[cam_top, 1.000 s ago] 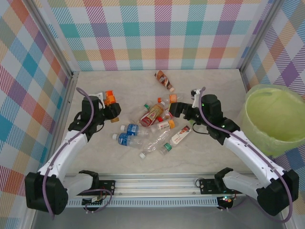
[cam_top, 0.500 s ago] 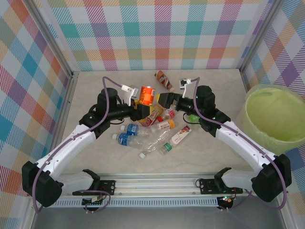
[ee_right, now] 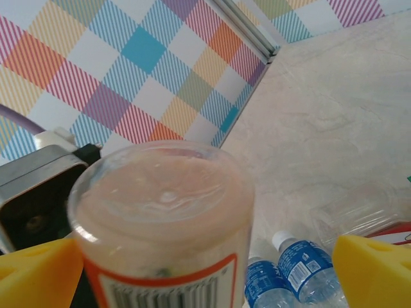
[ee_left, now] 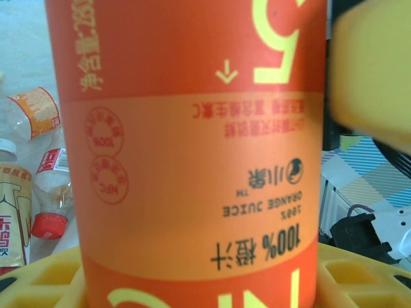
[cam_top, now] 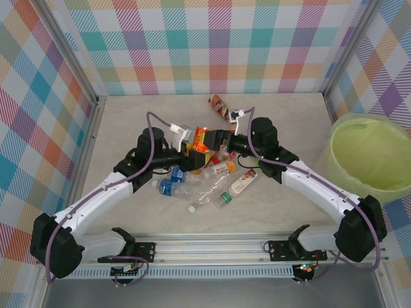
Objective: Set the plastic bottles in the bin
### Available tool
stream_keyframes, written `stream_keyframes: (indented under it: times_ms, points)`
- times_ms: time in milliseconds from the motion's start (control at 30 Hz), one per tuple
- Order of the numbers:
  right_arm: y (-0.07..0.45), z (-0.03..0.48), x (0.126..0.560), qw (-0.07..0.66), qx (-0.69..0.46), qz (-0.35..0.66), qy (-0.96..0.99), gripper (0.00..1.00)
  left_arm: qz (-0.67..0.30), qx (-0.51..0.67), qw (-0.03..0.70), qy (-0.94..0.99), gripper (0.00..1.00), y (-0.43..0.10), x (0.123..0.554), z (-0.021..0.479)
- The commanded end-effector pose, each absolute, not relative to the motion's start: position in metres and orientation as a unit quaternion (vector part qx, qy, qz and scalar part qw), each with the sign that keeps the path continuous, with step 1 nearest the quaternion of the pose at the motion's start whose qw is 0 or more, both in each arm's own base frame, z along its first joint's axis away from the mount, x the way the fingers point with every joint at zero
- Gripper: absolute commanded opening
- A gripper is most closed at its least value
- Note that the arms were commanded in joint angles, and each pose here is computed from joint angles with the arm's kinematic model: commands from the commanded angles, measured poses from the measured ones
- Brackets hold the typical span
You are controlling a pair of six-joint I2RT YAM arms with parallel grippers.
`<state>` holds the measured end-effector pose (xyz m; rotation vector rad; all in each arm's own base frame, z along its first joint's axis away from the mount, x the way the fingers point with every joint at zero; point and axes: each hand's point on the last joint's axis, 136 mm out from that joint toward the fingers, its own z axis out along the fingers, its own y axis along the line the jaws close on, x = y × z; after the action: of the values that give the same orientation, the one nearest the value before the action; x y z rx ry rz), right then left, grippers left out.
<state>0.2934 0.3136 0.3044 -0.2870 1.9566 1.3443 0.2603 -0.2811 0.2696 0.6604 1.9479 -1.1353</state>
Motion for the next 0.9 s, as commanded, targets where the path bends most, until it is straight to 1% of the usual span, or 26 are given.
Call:
stream_keyframes:
  times_ms: [0, 67, 133, 233, 333, 367, 400, 433, 467, 500, 533, 567, 667, 733, 867]
  points:
    - [0.326, 0.328, 0.286, 0.368, -0.153, 0.545, 0.738, 0.99, -0.44, 0.295, 0.407, 0.745, 0.35, -0.286, 0.25, 0.28]
    - [0.336, 0.329, 0.276, 0.34, -0.18, 0.561, 0.733, 0.96, -0.436, 0.3, 0.405, 0.745, 0.35, -0.288, 0.247, 0.278]
    - [0.342, 0.329, 0.27, 0.33, -0.197, 0.565, 0.73, 0.91, -0.435, 0.304, 0.403, 0.746, 0.36, -0.29, 0.245, 0.277]
    - [0.34, 0.329, 0.272, 0.344, -0.191, 0.555, 0.733, 0.79, -0.437, 0.303, 0.402, 0.746, 0.38, -0.291, 0.244, 0.278]
    - [0.336, 0.331, 0.272, 0.355, -0.191, 0.546, 0.734, 0.7, -0.432, 0.293, 0.408, 0.749, 0.43, -0.289, 0.247, 0.28]
    - [0.334, 0.332, 0.273, 0.361, -0.188, 0.542, 0.736, 0.68, -0.43, 0.288, 0.41, 0.751, 0.5, -0.288, 0.249, 0.28]
    - [0.329, 0.333, 0.274, 0.369, -0.182, 0.536, 0.737, 0.64, -0.425, 0.28, 0.414, 0.755, 0.59, -0.286, 0.251, 0.28]
    - [0.325, 0.334, 0.275, 0.377, -0.174, 0.529, 0.74, 0.62, -0.42, 0.275, 0.417, 0.758, 0.67, -0.285, 0.253, 0.28]
    - [0.319, 0.334, 0.279, 0.388, -0.158, 0.517, 0.746, 0.62, -0.413, 0.269, 0.423, 0.76, 0.76, -0.282, 0.255, 0.28]
    - [0.311, 0.334, 0.283, 0.399, -0.138, 0.503, 0.754, 0.61, -0.405, 0.263, 0.429, 0.764, 0.88, -0.279, 0.258, 0.281]
    - [0.303, 0.332, 0.287, 0.407, -0.124, 0.49, 0.761, 0.6, -0.399, 0.257, 0.435, 0.765, 0.96, -0.276, 0.259, 0.282]
    - [0.294, 0.332, 0.291, 0.416, -0.108, 0.477, 0.767, 0.59, -0.393, 0.252, 0.443, 0.765, 1.0, -0.272, 0.26, 0.285]
    - [0.265, 0.334, 0.298, 0.441, -0.071, 0.45, 0.773, 0.56, -0.389, 0.237, 0.472, 0.755, 1.0, -0.264, 0.26, 0.295]
    - [0.239, 0.341, 0.3, 0.468, -0.059, 0.409, 0.781, 0.56, -0.379, 0.213, 0.494, 0.753, 1.0, -0.255, 0.264, 0.299]
    - [0.166, 0.365, 0.296, 0.553, -0.03, 0.241, 0.797, 0.56, -0.334, 0.141, 0.543, 0.757, 1.0, -0.225, 0.277, 0.31]
